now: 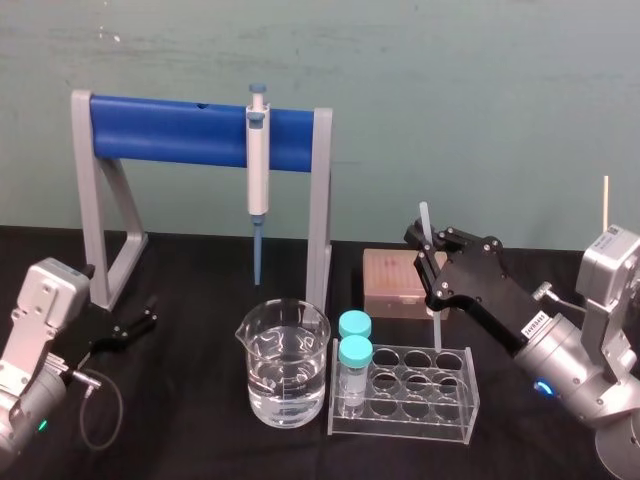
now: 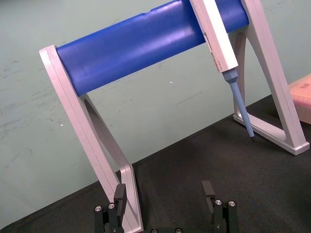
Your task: Pick up the stirring rod with one hand, then place it down.
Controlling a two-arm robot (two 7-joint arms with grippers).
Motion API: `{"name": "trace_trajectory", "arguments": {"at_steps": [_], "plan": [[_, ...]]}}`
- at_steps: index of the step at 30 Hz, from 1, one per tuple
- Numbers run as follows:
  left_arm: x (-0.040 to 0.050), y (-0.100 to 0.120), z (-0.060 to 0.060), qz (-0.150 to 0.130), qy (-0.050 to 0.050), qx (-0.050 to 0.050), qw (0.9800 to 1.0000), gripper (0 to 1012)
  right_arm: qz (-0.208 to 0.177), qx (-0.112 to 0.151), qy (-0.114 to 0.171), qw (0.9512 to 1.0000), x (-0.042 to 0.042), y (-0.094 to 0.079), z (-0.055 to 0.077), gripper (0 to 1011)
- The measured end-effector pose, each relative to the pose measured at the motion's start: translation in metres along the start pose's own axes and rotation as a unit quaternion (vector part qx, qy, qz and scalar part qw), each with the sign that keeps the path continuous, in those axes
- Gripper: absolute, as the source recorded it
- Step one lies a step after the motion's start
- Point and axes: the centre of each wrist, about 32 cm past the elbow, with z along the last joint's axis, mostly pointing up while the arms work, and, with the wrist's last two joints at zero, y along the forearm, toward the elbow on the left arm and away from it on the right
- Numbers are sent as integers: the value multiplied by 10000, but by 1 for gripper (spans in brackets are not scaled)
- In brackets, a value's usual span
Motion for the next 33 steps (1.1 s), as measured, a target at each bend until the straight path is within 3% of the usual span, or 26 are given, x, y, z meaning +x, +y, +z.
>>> {"name": "trace_trajectory", "arguments": {"at_steps": [33], "plan": [[0, 0, 0, 0, 0, 0, 10000, 1000, -164, -367, 148, 9991, 11, -66, -53, 70]]}}
